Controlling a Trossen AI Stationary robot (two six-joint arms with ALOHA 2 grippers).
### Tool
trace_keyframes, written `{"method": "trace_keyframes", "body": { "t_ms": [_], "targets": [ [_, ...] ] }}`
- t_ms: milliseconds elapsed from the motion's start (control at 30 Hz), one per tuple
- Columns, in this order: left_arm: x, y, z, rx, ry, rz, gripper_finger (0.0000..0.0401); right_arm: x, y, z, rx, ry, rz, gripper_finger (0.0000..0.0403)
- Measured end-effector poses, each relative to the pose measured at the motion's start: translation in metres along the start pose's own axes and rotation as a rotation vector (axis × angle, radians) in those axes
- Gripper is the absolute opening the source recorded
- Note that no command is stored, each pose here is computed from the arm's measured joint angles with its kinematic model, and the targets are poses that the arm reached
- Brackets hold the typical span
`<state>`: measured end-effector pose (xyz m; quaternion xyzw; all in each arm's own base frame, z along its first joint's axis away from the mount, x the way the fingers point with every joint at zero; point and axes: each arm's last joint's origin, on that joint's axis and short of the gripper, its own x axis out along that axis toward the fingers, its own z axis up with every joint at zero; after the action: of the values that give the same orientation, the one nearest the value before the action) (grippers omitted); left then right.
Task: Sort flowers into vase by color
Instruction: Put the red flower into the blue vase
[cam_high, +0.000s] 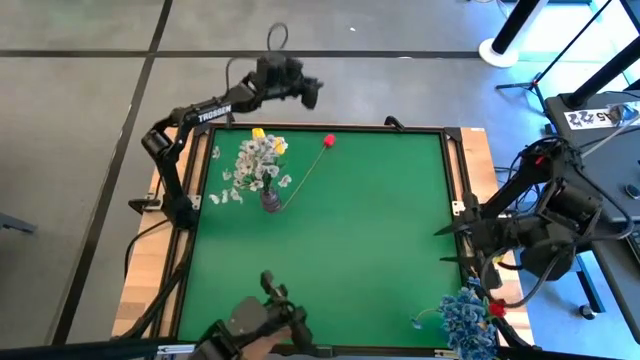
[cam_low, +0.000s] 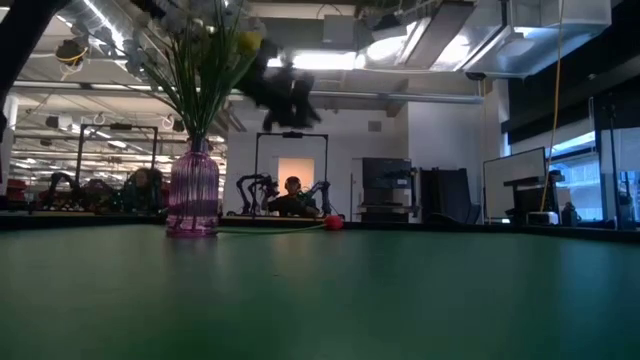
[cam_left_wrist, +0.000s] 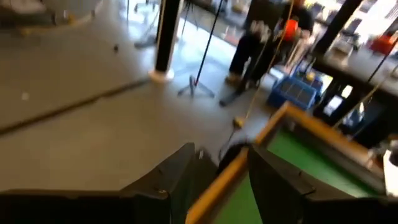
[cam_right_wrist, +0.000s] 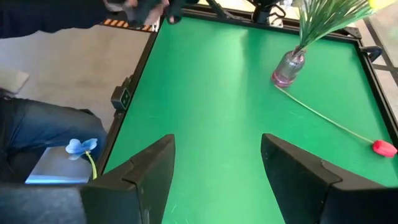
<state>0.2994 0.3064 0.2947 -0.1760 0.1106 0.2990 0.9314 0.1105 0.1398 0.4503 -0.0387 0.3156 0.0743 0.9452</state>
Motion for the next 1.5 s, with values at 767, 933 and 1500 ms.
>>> {"method": "trace_keyframes", "body": {
  "t_ms": [767, 933, 1500],
  "targets": [
    [-0.019, -0.07, -0.215, 0.179, 0.317, 0.154, 0.0144, 0.023, 0.02, 0.002, -0.038, 0.013, -0.084, 0.0237],
    [-0.027, -0.069, -0.229, 0.137, 0.342, 0.167, 0.0144, 0.023, 0.02, 0.002, -0.037, 0.012, -0.083, 0.0237],
    [-0.03, -0.07, -0.258, 0.131, 0.361, 0.055, 0.0135, 0.023, 0.02, 0.003, -0.036, 0.011, -0.082, 0.0237]
  ]
}}
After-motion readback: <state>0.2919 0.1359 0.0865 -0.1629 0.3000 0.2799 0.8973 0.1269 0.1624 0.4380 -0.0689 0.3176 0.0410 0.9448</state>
